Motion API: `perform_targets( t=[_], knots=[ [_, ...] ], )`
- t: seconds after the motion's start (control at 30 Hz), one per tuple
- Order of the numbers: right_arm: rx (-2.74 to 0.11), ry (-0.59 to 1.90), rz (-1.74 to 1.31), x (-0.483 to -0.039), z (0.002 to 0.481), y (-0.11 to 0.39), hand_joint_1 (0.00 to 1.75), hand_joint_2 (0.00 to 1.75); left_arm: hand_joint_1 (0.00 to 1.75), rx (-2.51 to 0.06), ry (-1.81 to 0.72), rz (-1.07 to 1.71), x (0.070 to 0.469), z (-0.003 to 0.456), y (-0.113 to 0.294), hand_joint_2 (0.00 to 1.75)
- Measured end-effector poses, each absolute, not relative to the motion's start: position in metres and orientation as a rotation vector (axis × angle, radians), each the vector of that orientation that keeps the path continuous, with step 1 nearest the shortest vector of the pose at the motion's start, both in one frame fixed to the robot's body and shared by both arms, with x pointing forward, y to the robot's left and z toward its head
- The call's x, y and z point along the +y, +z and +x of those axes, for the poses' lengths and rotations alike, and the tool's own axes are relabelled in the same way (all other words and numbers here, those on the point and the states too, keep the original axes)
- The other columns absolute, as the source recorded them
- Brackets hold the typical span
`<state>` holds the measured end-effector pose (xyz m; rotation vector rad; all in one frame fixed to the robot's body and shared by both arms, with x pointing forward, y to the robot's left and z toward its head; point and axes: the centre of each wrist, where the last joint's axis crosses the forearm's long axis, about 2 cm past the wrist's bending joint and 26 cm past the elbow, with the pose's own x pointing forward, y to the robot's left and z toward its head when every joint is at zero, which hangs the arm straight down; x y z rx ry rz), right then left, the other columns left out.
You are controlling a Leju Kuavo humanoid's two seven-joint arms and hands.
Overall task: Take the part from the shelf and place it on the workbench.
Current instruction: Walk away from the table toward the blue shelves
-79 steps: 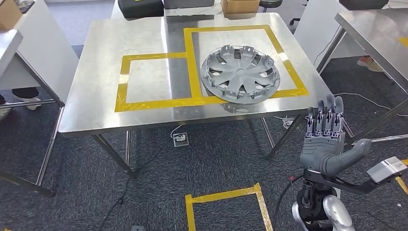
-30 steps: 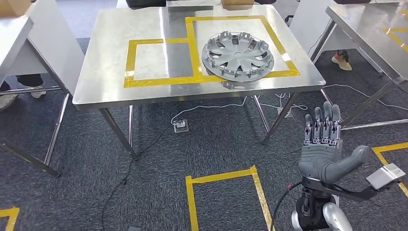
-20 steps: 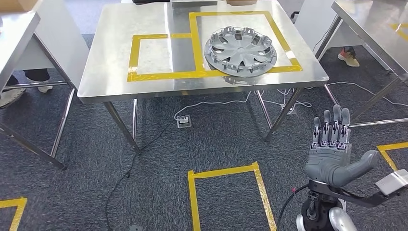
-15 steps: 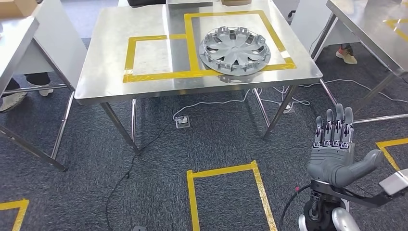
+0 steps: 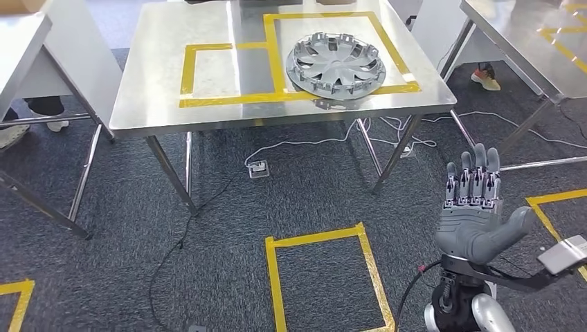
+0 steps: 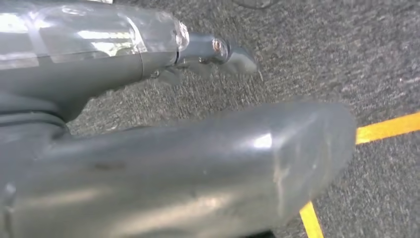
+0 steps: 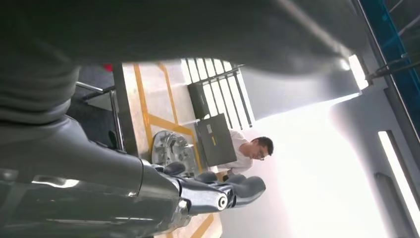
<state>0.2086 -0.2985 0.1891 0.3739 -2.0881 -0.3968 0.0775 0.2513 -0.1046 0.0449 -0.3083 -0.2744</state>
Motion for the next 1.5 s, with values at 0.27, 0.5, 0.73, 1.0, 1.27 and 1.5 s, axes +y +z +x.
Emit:
perform_targets(
  t=[0.27, 0.5, 0.73, 1.0, 1.27, 1.5],
  knots=[
    [-2.092, -0.398, 0.389, -0.299, 0.208, 0.189, 0.0, 1.75, 0.0, -0.303, -0.267, 0.04, 0.249, 0.077, -0.105, 0.0],
    [-2.143, -0.357, 0.348, -0.298, 0.212, 0.193, 0.0, 0.87, 0.0, -0.285, -0.253, 0.031, 0.249, 0.076, -0.105, 0.0],
    [-2.155, -0.359, 0.308, -0.298, 0.214, 0.199, 0.0, 0.0, 0.0, -0.302, -0.253, 0.032, 0.248, 0.076, -0.105, 0.0],
    [-2.188, -0.361, 0.299, -0.305, 0.214, 0.21, 0.0, 0.0, 0.0, -0.31, -0.254, 0.026, 0.243, 0.076, -0.104, 0.0],
    [-2.184, -0.365, 0.29, -0.306, 0.211, 0.209, 0.0, 0.0, 0.0, -0.308, -0.253, 0.024, 0.24, 0.076, -0.104, 0.0],
    [-2.192, -0.366, 0.296, -0.305, 0.21, 0.211, 0.0, 0.0, 0.0, -0.306, -0.253, 0.021, 0.239, 0.076, -0.104, 0.0]
  ],
)
